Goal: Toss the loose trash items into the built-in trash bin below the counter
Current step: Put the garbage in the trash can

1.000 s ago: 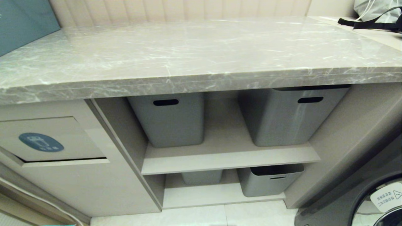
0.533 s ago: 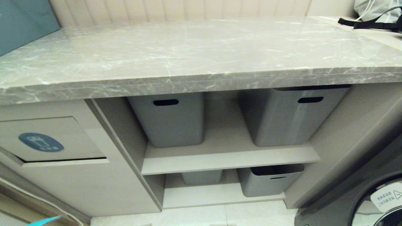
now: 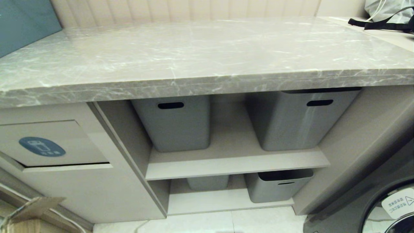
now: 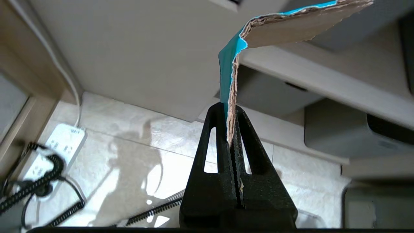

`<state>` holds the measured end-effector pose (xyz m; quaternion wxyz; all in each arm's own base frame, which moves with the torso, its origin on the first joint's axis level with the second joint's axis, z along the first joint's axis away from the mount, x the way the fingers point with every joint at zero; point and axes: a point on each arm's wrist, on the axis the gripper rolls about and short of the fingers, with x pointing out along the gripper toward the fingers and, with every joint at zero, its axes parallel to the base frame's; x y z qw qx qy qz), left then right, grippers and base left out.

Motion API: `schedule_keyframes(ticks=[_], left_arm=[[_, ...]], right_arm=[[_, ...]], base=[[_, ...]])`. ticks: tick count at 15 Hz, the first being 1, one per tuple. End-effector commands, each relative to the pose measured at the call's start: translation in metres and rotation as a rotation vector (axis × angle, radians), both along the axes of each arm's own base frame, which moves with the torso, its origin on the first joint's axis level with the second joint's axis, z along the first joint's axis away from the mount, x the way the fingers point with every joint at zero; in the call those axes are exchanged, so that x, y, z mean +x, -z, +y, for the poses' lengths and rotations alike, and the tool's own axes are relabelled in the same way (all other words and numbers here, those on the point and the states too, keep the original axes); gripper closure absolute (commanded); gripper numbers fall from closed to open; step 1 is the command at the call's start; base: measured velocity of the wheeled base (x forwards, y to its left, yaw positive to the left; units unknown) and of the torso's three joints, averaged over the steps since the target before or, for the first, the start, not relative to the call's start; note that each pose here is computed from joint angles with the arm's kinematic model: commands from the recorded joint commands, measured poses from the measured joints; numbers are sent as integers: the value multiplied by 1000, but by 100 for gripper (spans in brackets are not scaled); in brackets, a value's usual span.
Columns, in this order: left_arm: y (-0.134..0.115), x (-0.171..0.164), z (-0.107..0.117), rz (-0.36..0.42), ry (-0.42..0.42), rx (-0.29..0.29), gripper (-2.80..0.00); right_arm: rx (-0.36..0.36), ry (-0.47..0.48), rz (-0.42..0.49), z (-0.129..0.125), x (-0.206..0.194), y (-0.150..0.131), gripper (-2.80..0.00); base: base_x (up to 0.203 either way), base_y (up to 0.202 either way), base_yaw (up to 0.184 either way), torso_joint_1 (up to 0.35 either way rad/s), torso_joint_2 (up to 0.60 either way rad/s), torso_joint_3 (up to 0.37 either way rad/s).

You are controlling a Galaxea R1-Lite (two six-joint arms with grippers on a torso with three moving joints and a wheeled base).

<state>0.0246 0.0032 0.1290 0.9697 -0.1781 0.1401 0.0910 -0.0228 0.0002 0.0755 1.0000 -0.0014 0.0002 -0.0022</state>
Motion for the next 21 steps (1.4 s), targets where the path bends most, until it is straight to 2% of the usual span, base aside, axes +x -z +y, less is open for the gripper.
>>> schedule_keyframes(ticks=[1, 3, 6, 9, 14, 16, 20, 21], left_arm=[[-13, 32, 7, 126, -65, -46, 0], [-22, 65, 20, 161, -118, -130, 0], [-15, 92, 37, 165, -178, -242, 0], [-5, 104, 43, 199, -187, -276, 0], [2, 107, 44, 157, -181, -324, 0], [11, 110, 46, 184, -202, -358, 0], [22, 127, 62, 239, -250, -474, 0], [19, 134, 73, 207, -263, -510, 0]], right_arm=[[0, 0, 0, 0, 0, 0, 0], [0, 0, 0, 0, 0, 0, 0], [0, 0, 0, 0, 0, 0, 0], [0, 0, 0, 0, 0, 0, 0], [0, 0, 0, 0, 0, 0, 0], [0, 0, 0, 0, 0, 0, 0], [0, 0, 0, 0, 0, 0, 0], [0, 0, 0, 0, 0, 0, 0]], base=[[0, 0, 0, 0, 0, 0], [0, 0, 0, 0, 0, 0], [0, 0, 0, 0, 0, 0], [0, 0, 0, 0, 0, 0], [0, 0, 0, 0, 0, 0], [0, 0, 0, 0, 0, 0], [0, 0, 0, 0, 0, 0], [0, 0, 0, 0, 0, 0]])
